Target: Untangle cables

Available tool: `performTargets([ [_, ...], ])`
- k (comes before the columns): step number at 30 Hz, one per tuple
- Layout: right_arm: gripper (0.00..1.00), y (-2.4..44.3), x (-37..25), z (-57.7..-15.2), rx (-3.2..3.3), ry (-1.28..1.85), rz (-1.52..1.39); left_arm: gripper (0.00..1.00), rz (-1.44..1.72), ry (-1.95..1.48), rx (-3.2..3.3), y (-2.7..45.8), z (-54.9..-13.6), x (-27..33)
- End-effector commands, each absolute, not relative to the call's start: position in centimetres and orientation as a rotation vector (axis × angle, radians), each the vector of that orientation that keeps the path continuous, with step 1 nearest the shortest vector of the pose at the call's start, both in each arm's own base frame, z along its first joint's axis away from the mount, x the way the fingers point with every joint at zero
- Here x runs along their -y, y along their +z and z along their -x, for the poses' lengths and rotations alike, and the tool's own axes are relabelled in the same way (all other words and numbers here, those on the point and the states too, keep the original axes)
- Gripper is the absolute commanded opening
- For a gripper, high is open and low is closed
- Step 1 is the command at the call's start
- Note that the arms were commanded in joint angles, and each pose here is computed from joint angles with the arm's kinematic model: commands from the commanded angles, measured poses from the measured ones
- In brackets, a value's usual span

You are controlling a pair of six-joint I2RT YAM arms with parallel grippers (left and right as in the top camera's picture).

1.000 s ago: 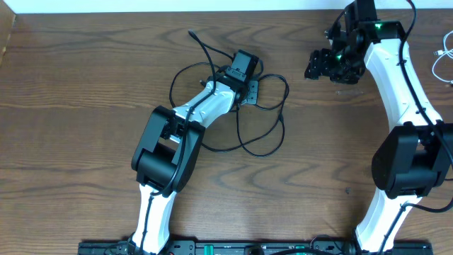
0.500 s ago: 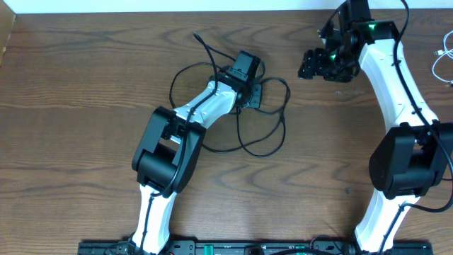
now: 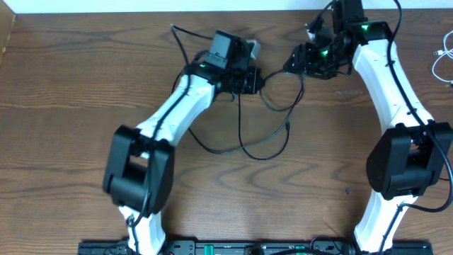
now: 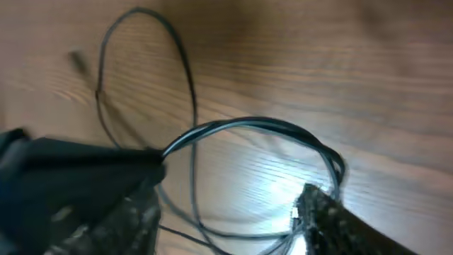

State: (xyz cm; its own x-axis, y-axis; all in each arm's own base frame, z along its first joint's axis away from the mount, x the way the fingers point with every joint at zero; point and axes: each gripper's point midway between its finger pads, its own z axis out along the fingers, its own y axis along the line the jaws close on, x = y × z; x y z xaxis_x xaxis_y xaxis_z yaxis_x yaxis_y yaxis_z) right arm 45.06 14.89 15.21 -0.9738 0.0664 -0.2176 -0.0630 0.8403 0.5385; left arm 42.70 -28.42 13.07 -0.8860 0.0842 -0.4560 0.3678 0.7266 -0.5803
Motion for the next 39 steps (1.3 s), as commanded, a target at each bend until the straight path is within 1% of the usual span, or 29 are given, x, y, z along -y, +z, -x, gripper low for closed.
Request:
performTargets([
  [1, 0.54, 15.2, -16.6, -44.4, -2.806, 0.923, -0.017, 0.07, -0.367, -1.048, -2.492, 14.9, -42.1, 28.8],
  [6, 0.52, 15.5, -18.1, -44.3, -2.793, 0.958, 0.004, 0.07, -0.338, -1.091, -2.485, 15.5, -42.1, 29.1],
  [8, 0.51, 15.4, -18.1, -44.5, -2.793, 0.951, -0.014, 0.08, -0.363, -1.143, -2.467, 16.0, -41.8, 29.6],
  [11, 0.48, 15.1, -18.1, -44.7, -2.797, 0.943, -0.036, 0.07, -0.4, -1.242, -2.426, 17.1, -41.4, 30.4],
  [17, 0.44, 14.5, -17.7, -45.2, -2.802, 0.906, -0.078, 0.08, -0.371, -1.453, -2.369, 19.4, -41.1, 30.9],
  [19, 0.39, 14.6, -17.7, -45.4, -2.792, 0.901, -0.078, 0.08, -0.379, -1.521, -2.345, 20.2, -40.9, 31.0],
  [24, 0.18, 14.5, -17.6, -45.4, -2.795, 0.895, -0.078, 0.07, -0.401, -1.587, -2.308, 21.2, -40.8, 30.7],
  [25, 0.15, 14.4, -17.5, -45.4, -2.798, 0.89, -0.075, 0.07, -0.397, -1.584, -2.307, 21.1, -40.9, 30.6],
  [26, 0.15, 14.4, -17.4, -45.3, -2.804, 0.881, -0.075, 0.08, -0.393, -1.581, -2.307, 21.1, -41.0, 30.5],
  [27, 0.15, 14.2, -17.1, -45.2, -2.813, 0.859, -0.077, 0.07, -0.388, -1.574, -2.307, 21.1, -41.2, 30.4],
  [29, 0.18, 14.0, -17.0, -45.0, -2.821, 0.842, -0.045, 0.08, -0.389, -1.526, -2.305, 20.7, -41.6, 30.1],
  [31, 0.26, 13.7, -16.6, -44.8, -2.835, 0.81, -0.037, 0.07, -0.366, -1.419, -2.334, 19.6, -42.4, 29.5],
  [33, 0.33, 13.3, -15.9, -44.7, -2.853, 0.741, -0.04, 0.08, -0.274, -1.247, -2.428, 17.3, -43.1, 28.2],
  [36, 0.36, 13.0, -15.4, -44.7, -2.864, 0.692, -0.05, 0.17, -0.156, -1.033, -2.553, 14.4, -43.4, 26.3],
  [37, 0.37, 13.0, -15.3, -44.7, -2.864, 0.691, -0.052, 0.17, -0.13, -0.971, -2.584, 13.6, -43.3, 25.8],
  [38, 0.37, 13.0, -15.3, -44.8, -2.861, 0.691, -0.051, 0.24, -0.109, -0.914, -2.611, 12.8, -43.3, 25.4],
  [39, 0.38, 13.0, -15.3, -44.8, -2.859, 0.691, -0.049, 0.28, -0.1, -0.879, -2.628, 12.4, -43.2, 25.2],
])
